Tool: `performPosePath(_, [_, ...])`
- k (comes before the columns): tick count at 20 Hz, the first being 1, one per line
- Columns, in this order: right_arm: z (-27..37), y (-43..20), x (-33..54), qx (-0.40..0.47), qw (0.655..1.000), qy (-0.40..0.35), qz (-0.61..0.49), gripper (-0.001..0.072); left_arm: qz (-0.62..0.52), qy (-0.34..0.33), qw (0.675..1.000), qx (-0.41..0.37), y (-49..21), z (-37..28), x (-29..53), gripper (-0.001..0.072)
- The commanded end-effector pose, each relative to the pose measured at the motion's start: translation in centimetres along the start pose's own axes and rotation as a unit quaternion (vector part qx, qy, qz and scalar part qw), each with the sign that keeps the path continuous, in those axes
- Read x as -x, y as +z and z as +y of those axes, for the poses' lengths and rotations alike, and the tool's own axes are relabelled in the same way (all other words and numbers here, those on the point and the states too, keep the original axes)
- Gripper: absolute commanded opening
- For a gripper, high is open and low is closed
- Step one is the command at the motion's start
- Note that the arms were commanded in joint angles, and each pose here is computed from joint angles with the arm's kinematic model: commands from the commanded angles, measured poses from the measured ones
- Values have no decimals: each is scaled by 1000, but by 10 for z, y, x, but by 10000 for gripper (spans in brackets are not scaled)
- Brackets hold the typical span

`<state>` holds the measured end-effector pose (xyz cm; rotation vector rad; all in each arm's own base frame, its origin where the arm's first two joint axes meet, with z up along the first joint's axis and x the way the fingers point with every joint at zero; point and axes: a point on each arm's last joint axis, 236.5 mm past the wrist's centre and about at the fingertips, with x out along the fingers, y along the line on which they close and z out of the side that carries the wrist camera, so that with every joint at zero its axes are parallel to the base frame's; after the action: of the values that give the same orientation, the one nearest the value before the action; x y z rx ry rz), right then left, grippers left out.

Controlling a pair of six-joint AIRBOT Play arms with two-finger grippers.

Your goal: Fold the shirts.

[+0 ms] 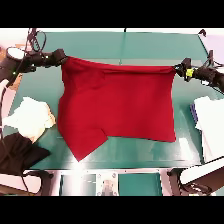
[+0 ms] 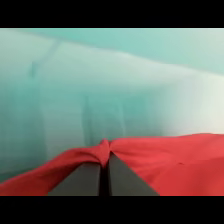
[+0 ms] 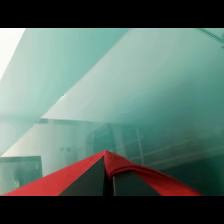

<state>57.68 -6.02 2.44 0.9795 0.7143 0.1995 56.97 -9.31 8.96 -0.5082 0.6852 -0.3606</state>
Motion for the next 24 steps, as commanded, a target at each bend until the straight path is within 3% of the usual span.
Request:
performPosePath(1, [-3,11,-4,6,1000,3,0,15,-11,23,1000,-11,5,15,-1,24])
performPosePath(6, [-9,-21,11,25,997,6,78,14,84,20,995,-40,-39,18,3,24])
performPosePath(10, [-48,-70,40,65,977,-89,183,13,191,33,979,-64,-88,28,17,24])
performPosePath(17, [-103,-152,74,36,940,-166,295,14,326,55,944,-18,-178,54,36,24])
performPosePath(22, [-109,-164,74,26,937,-169,306,25,326,52,944,-2,-183,55,32,25])
performPosePath(23, [-110,-164,76,24,935,-174,309,170,325,48,945,1,-182,52,31,91])
performPosePath(24, [-114,-163,86,15,926,-198,320,302,328,46,944,9,-183,49,33,491])
